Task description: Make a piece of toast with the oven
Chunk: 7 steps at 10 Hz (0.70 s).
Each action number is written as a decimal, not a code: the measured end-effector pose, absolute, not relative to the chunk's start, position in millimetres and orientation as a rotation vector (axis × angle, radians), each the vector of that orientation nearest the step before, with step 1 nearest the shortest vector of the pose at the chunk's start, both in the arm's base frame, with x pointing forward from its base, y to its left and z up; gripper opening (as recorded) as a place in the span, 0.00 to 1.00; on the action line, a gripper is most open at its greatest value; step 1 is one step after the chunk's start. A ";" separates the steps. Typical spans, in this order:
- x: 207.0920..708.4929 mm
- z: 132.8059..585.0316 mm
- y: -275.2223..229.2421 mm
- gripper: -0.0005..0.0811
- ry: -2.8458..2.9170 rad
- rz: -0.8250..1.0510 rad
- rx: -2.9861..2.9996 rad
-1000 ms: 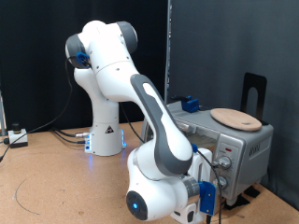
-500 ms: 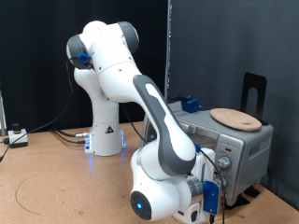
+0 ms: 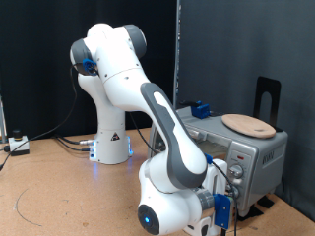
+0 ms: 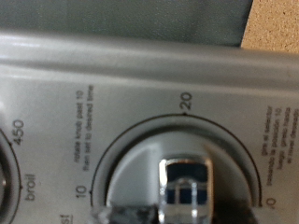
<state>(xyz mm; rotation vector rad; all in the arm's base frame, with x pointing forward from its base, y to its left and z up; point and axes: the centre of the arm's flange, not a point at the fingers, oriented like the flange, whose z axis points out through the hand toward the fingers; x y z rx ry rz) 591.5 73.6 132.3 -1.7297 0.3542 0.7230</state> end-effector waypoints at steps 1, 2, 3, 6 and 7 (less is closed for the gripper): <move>591.5 132.3 73.6 0.13 0.346 0.716 -1.730; 591.4 132.2 73.6 0.13 0.289 0.666 -1.735; 591.2 132.3 73.6 0.13 0.216 0.601 -1.740; 589.6 131.3 72.8 0.13 0.021 0.413 -1.730; 589.0 130.7 72.5 0.13 -0.011 0.378 -1.724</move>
